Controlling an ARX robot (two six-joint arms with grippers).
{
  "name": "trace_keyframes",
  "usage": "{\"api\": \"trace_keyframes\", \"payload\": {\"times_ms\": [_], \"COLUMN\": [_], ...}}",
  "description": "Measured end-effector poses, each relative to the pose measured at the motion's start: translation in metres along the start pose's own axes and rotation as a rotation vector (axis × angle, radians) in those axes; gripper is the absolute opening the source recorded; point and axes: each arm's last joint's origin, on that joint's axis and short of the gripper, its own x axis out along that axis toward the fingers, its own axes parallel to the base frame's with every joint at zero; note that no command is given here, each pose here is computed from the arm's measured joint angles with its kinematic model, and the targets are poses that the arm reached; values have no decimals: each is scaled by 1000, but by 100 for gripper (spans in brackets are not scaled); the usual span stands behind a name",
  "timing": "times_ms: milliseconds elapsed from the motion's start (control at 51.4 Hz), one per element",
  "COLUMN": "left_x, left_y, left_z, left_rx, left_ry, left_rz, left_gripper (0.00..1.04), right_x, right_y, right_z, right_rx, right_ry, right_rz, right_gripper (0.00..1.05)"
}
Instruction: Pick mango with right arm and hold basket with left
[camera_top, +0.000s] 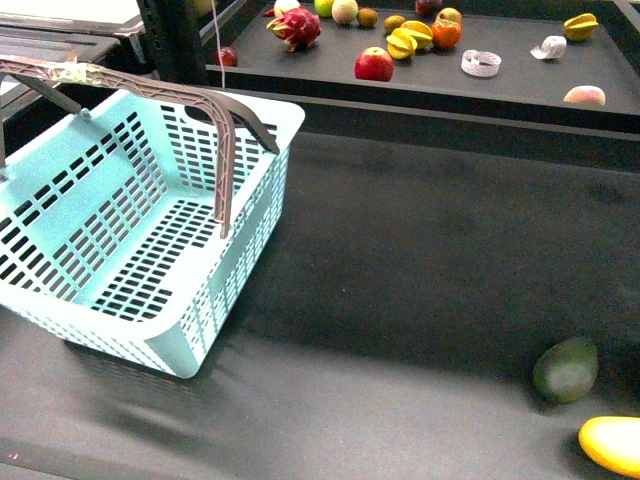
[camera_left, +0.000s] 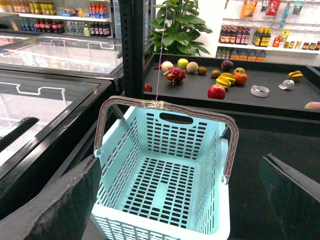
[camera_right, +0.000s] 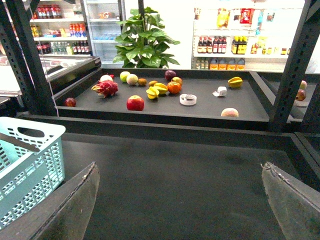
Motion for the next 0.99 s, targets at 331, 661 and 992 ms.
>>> {"api": "trace_keyframes", "payload": {"times_ms": [331, 661, 992], "left_x": [0, 0, 2], "left_y": [0, 0, 7], "left_z": [0, 0, 4], "left_rx": [0, 0, -159], "left_ry": [0, 0, -51], "left_rz": [0, 0, 152], "left_gripper": [99, 99, 99], "right_x": [0, 0, 0], "right_y": [0, 0, 0], "right_z": [0, 0, 0], "right_rx": [0, 0, 0], "right_ry": [0, 0, 0], "right_rz": [0, 0, 0], "right_gripper": [97, 97, 97]}}
